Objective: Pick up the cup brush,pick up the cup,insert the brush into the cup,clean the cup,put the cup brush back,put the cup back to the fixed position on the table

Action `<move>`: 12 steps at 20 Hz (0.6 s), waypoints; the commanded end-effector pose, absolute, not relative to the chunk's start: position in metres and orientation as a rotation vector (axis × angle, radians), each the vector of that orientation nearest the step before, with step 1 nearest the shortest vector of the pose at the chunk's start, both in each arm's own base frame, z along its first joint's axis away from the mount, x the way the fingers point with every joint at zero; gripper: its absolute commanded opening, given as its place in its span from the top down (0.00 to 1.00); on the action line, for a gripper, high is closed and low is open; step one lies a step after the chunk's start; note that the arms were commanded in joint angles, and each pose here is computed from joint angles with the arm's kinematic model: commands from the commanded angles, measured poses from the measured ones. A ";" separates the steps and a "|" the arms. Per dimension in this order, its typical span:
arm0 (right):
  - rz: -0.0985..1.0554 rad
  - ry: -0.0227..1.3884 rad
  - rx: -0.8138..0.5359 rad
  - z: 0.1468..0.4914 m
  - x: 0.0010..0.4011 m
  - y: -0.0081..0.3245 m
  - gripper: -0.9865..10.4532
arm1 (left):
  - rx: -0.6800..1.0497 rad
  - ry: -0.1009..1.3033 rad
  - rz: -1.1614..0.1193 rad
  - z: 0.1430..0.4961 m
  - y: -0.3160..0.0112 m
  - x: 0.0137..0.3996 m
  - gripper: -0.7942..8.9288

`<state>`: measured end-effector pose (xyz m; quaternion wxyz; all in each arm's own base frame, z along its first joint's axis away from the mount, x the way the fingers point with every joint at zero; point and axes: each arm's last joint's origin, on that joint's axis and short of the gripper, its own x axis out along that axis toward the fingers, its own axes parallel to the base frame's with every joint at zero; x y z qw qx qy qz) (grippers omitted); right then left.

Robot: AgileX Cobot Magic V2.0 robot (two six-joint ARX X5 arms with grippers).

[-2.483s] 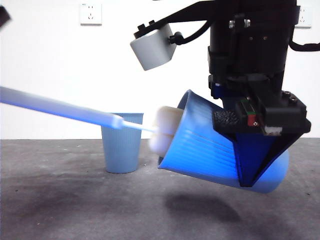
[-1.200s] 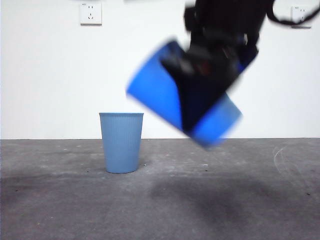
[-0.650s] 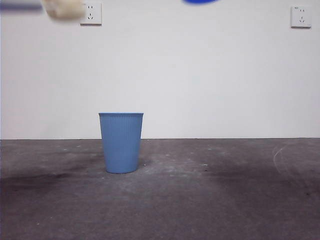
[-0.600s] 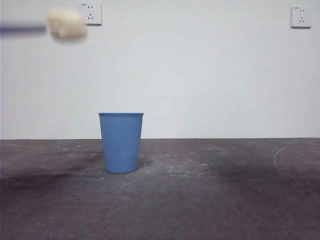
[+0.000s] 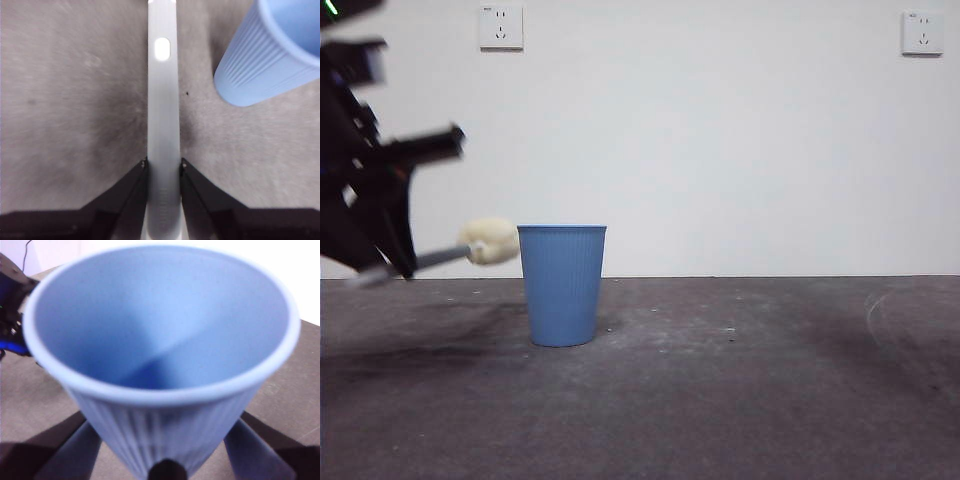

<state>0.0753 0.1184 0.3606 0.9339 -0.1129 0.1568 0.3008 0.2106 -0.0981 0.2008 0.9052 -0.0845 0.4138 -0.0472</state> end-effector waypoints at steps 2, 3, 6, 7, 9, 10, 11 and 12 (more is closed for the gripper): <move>0.613 0.316 -0.214 0.362 0.075 0.119 0.93 | -0.142 0.858 -0.104 0.184 -0.103 0.224 0.93; 0.613 0.317 -0.214 0.362 0.075 0.119 0.93 | -0.140 0.856 -0.098 0.179 -0.105 0.228 0.93; 0.611 0.321 -0.210 0.362 0.075 0.119 0.93 | -0.141 0.853 -0.078 0.169 -0.103 0.238 0.93; 0.611 0.324 -0.212 0.361 0.075 0.119 0.93 | -0.139 0.857 -0.069 0.166 -0.102 0.241 0.93; 0.608 0.339 -0.217 0.360 0.075 0.118 0.93 | -0.132 0.866 -0.024 0.159 -0.097 0.246 0.93; 0.606 0.348 -0.217 0.359 0.075 0.118 0.93 | -0.129 0.868 -0.021 0.157 -0.095 0.248 0.93; 0.605 0.352 -0.218 0.359 0.075 0.118 0.93 | -0.122 0.867 -0.021 0.155 -0.094 0.250 0.93; 0.605 0.351 -0.217 0.359 0.075 0.118 0.93 | -0.120 0.866 -0.019 0.153 -0.094 0.251 0.93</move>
